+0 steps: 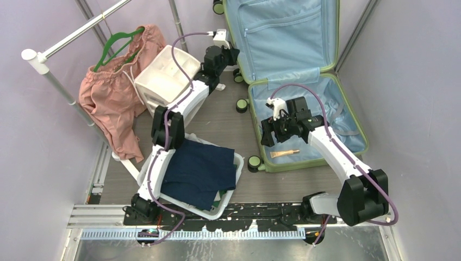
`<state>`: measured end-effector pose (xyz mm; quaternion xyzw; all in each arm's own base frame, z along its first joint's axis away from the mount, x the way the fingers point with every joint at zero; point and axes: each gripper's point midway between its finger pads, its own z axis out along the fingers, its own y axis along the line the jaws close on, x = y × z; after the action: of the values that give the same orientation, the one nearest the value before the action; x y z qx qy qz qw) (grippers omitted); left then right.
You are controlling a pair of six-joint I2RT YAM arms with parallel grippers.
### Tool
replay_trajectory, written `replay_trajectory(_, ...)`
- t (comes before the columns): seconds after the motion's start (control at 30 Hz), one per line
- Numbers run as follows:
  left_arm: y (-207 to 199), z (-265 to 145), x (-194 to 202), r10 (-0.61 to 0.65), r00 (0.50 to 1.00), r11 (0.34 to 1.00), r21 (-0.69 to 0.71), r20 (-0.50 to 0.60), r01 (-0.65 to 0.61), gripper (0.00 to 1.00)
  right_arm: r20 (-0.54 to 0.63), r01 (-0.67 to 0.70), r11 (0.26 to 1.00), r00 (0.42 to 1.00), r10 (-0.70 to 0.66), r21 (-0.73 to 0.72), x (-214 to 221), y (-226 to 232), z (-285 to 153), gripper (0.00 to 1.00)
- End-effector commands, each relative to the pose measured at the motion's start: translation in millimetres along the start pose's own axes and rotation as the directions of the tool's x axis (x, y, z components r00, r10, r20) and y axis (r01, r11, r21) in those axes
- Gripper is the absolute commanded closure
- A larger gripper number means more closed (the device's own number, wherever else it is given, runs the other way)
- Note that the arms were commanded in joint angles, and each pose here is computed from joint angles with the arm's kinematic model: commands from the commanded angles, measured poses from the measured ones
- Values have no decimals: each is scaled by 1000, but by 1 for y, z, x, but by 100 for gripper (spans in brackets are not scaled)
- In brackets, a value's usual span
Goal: Open, take out, and arrange the luggage
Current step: Adjust the luggage at the center of the board.
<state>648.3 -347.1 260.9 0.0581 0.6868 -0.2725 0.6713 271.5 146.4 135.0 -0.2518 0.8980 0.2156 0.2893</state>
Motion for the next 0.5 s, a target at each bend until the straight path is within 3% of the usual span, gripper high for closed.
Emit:
replay_trajectory(0.0,-59,-32,-111,114,966,982,122,231,-145,100,58,-44,998,998,41,55,-15,-8,8,25)
replay_trajectory(0.13,-83,-49,-121,153,955,963,179,254,-202,100,98,-39,999,994,39,-7,-32,5,1,27)
replay_trajectory(0.27,-106,-66,-126,193,943,937,233,272,-259,100,187,86,996,979,-78,-38,-63,1,-41,24)
replay_trajectory(0.4,-118,-80,-130,185,938,926,267,294,-266,100,371,247,960,886,-278,130,-110,-42,-108,14)
replay_trajectory(0.47,-124,-85,-134,174,938,922,284,301,-262,100,426,236,935,841,-333,265,-135,-76,-140,8)
